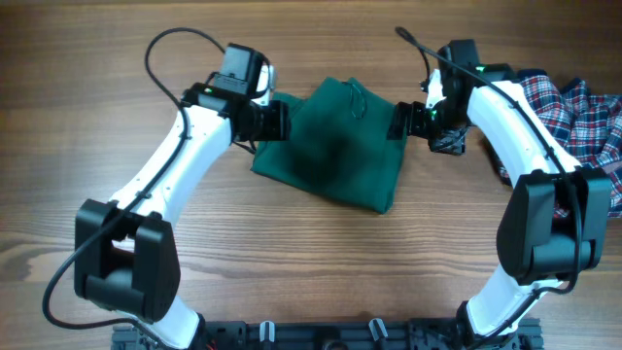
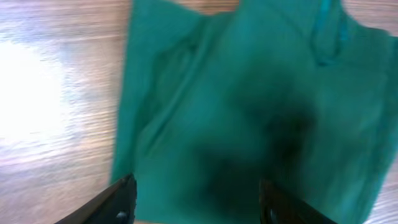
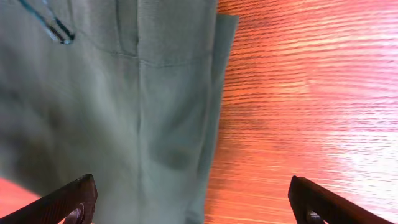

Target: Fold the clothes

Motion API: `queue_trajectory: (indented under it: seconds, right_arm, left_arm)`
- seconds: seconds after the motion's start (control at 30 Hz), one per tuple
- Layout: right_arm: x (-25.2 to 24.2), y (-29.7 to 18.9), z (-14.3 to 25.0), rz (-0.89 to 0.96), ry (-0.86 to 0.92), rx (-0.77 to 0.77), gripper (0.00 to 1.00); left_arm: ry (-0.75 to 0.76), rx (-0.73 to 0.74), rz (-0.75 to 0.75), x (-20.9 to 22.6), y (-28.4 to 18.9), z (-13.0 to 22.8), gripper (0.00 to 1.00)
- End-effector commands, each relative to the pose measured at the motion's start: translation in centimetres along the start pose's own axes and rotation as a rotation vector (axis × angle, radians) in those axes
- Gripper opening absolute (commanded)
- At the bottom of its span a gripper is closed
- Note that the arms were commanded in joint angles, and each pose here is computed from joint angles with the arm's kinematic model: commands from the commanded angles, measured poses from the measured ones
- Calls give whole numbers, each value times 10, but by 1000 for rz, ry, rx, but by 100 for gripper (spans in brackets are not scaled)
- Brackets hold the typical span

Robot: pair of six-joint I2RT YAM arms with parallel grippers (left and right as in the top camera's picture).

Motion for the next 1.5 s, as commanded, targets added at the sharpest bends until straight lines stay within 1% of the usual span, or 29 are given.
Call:
queue_trajectory:
  seconds: [0.0, 0.07, 0.1, 0.23, 0.4, 0.47, 0.5, 0.53, 0.57, 0.6, 0.63, 0.67, 0.73, 0.77, 0.9, 1.03, 1.13, 1.23, 1.3, 1.4, 1.47]
  right_arm:
    - [20, 11, 6, -134, 25, 61, 99]
    - [20, 25, 10, -157, 30, 80, 100]
    - [18, 33, 9, -157, 24, 81, 100]
    - [14, 44, 11, -152, 14, 109, 100]
    - [13, 59, 22, -185, 51, 133, 99]
    - [16, 74, 28, -247, 74, 126, 95]
    - [14, 79, 29, -249, 90, 119, 90]
    - [15, 81, 29, -259, 83, 108, 83]
    - [15, 81, 27, -262, 79, 100, 69]
    - [15, 81, 26, -261, 76, 94, 47]
    - [15, 80, 26, -258, 75, 95, 32]
    - [11, 79, 26, -230, 77, 98, 22]
    - [0, 68, 25, -131, 51, 89, 10]
    - [-15, 44, 21, 19, 28, 70, 5]
    - [-31, -14, 5, 240, -41, 44, 4]
    - [-20, -40, -8, 250, -121, 12, 4]
    - [2, -39, -8, 243, -195, 0, 5]
    - [42, -29, -2, 220, -272, -16, 6]
    - [69, -22, 3, 193, -289, -37, 7]
    - [102, -15, 8, 116, -311, -59, 6]
    - [122, -12, 7, 81, -311, -98, 7]
  left_arm:
    - [27, -17, 36, -17, 14, -3, 64]
    - [-16, 13, 42, -16, 34, 0, 64]
    - [-21, 55, 73, -18, 45, 6, 64]
    - [-33, 110, 135, -24, 64, 14, 64]
    - [-43, 136, 124, -19, 81, 19, 64]
    - [-46, 148, 120, -17, 86, 22, 64]
    - [-47, 152, 118, -17, 87, 23, 64]
    - [-49, 156, 116, -16, 89, 24, 64]
    - [-49, 157, 116, -16, 89, 24, 64]
    - [-49, 157, 116, -16, 89, 24, 64]
    - [-49, 157, 115, -16, 89, 24, 64]
    - [-50, 159, 115, -16, 89, 25, 64]
    - [-51, 166, 112, -15, 89, 26, 64]
    - [-54, 173, 109, -14, 89, 28, 64]
    - [-56, 182, 106, -14, 88, 30, 64]
    - [-57, 187, 103, -13, 88, 31, 64]
    - [-58, 187, 104, -14, 88, 31, 64]
    - [-63, 193, 100, -12, 86, 32, 56]
    - [-97, 184, 99, -8, 75, 28, 54]
    - [-126, 123, 105, 1, 39, 12, 54]
    - [-144, 65, 113, 6, 4, 1, 55]
Point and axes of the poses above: each gripper's point midway between its finger pads, its own y axis out along the fingers, its own x axis along the line the jaws close on, z = x × y, the point moved 2 cm from there along -y, back along the fingers, and after that the axes turned 3 degrees about -y, right-handed, at the moved point
